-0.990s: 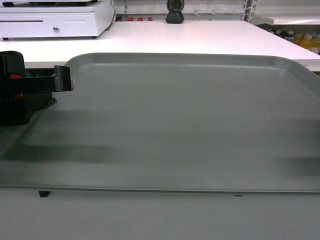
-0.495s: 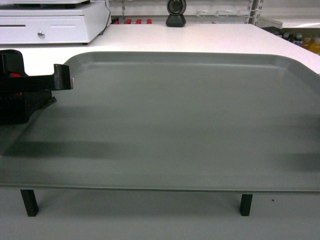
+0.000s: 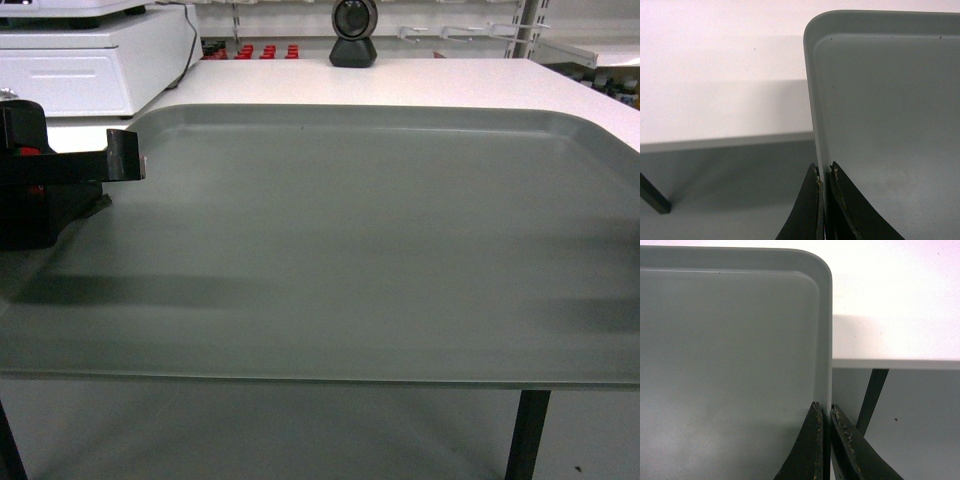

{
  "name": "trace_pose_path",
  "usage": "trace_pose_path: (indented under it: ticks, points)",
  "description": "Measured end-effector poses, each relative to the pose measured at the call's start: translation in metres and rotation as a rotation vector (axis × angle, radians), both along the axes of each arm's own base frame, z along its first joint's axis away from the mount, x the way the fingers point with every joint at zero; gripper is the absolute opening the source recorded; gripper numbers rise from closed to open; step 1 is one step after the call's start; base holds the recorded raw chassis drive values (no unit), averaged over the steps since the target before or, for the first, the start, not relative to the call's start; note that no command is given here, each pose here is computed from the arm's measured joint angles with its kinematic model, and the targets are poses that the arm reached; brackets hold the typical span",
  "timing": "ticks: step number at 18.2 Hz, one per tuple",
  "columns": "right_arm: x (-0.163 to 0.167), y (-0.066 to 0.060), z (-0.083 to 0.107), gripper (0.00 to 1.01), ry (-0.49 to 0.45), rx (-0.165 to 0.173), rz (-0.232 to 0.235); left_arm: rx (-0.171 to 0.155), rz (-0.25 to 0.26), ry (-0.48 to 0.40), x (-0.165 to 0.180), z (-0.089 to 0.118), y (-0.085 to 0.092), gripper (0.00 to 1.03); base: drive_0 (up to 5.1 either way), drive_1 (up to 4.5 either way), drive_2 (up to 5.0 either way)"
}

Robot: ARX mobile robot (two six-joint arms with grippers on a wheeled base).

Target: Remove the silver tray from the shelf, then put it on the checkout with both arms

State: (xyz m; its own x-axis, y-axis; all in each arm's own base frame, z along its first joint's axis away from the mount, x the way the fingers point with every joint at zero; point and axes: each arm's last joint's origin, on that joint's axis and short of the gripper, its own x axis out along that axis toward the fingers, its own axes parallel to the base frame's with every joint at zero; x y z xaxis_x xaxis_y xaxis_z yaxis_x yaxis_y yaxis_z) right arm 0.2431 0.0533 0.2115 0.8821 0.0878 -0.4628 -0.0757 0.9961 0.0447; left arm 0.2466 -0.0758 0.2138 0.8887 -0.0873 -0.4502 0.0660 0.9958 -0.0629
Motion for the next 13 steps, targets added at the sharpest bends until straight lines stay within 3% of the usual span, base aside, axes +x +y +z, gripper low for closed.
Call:
trace_pose_path:
  ticks: [13]
  points:
    - [0.0000, 0.0000, 0.0000, 0.02, 0.000, 0.000, 0.000, 0.000, 0.000, 0.001, -0.0001, 0.0000, 0.0000, 0.03, 0.0, 3.60, -3.6]
